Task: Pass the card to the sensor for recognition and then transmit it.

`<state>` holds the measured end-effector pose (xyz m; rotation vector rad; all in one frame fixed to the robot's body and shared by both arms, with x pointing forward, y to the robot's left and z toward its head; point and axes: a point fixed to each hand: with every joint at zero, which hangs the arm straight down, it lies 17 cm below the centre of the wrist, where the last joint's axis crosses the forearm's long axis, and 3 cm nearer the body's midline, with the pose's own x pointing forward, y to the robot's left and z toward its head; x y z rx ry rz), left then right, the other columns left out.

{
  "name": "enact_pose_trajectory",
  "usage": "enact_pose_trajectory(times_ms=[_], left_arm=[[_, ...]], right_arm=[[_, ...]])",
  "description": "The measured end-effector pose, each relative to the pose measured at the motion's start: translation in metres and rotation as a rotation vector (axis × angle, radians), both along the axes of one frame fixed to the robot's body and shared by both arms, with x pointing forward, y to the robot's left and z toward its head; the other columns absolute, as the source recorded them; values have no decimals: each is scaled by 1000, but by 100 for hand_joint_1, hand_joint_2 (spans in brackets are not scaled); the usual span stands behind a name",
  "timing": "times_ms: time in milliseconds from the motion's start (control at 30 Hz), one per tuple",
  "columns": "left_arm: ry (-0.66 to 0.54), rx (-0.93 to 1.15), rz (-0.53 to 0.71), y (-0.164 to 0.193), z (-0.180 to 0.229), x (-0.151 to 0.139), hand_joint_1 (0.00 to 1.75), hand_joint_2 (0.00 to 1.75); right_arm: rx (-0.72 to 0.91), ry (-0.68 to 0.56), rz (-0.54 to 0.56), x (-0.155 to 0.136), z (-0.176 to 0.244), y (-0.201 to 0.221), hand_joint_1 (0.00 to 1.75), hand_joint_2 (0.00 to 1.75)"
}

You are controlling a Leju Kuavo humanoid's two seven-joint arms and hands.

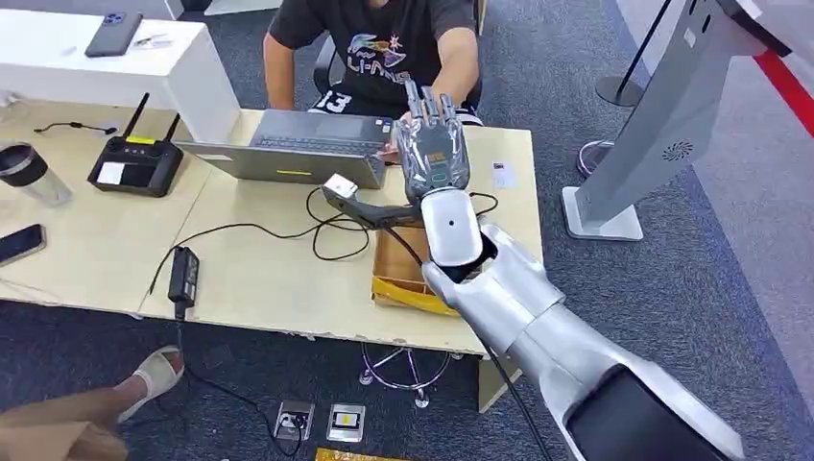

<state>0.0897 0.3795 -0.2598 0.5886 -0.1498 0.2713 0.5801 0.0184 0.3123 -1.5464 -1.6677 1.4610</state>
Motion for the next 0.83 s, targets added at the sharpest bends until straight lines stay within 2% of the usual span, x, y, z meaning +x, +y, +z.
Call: enact_pose_trajectory(times_ms=[267, 567, 700, 833], left_arm=[[-13, -5, 6, -5, 0, 1, 0, 175], [58, -23, -24, -14, -3, -7, 0, 175], [35, -9, -69, -13, -1, -1, 0, 175], [0, 5, -105, -11, 0, 4, 0, 175]], right_arm=[[3, -20, 21, -4, -3, 5, 0, 175], [88, -29, 85, -20, -4, 1, 0, 175], [186, -42, 80, -31, 2, -29, 0, 175], [359, -37, 24, -43, -5, -95, 0, 175]])
